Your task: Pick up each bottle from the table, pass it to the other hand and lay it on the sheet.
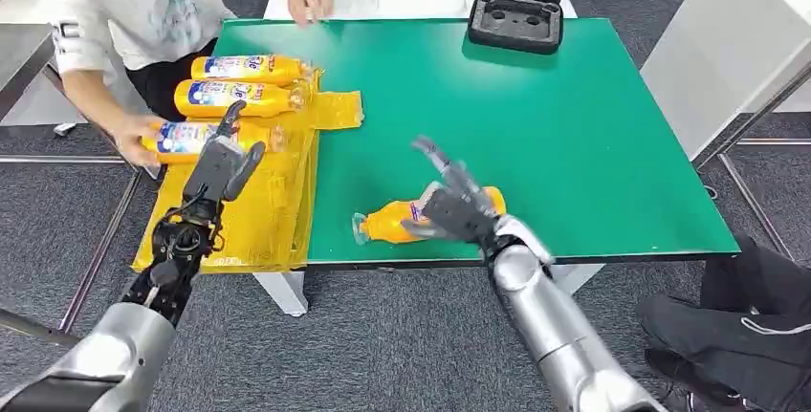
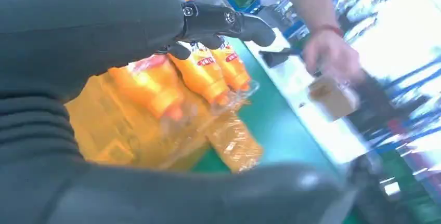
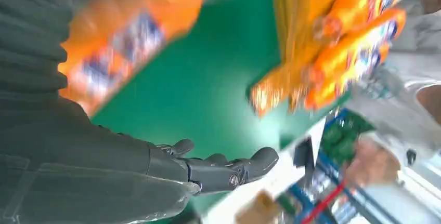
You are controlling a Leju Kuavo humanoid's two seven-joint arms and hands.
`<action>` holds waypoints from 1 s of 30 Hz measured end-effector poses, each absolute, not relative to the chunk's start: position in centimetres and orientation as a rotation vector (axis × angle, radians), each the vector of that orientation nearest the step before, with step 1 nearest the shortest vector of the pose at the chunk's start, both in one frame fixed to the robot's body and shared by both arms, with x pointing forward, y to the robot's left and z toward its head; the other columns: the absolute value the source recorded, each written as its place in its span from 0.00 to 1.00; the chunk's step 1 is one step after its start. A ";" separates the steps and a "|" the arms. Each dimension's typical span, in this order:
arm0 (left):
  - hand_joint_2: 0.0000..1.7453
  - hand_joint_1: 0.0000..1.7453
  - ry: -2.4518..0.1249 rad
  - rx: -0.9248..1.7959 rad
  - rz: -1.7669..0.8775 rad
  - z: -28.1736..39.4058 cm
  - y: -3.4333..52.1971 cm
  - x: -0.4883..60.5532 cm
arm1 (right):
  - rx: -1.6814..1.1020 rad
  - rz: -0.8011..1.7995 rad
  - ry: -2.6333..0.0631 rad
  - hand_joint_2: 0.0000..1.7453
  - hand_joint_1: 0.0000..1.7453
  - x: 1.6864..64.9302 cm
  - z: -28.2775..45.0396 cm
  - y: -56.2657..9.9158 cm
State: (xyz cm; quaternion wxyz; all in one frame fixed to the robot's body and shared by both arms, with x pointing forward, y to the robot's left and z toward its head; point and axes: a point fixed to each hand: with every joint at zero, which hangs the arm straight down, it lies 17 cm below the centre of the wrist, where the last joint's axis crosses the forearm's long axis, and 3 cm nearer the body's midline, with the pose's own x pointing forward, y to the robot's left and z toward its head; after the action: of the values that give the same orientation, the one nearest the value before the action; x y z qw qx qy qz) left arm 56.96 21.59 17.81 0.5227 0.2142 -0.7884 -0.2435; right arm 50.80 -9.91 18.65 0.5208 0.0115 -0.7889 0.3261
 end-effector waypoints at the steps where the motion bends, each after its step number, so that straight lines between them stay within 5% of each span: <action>1: 1.00 0.00 -1.906 0.493 -0.548 18.0 21.6 56.6 | 0.012 0.793 -1.893 1.00 0.00 51.2 19.2 -10.3; 12: 1.00 0.00 -2.042 0.414 -0.284 20.4 22.5 54.1 | -0.144 0.965 -1.777 1.00 0.00 58.1 22.9 -13.8; 30: 1.00 0.00 -2.021 0.481 -0.270 19.6 22.8 53.8 | 0.019 1.286 -1.342 1.00 0.00 56.3 13.9 -13.6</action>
State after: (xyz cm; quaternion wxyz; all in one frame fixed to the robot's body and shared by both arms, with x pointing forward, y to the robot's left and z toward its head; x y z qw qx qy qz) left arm 53.76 22.84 19.63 0.4999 0.1990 -0.8355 -0.1115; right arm 56.31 -13.64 13.92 0.5983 0.0083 -0.5784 0.5545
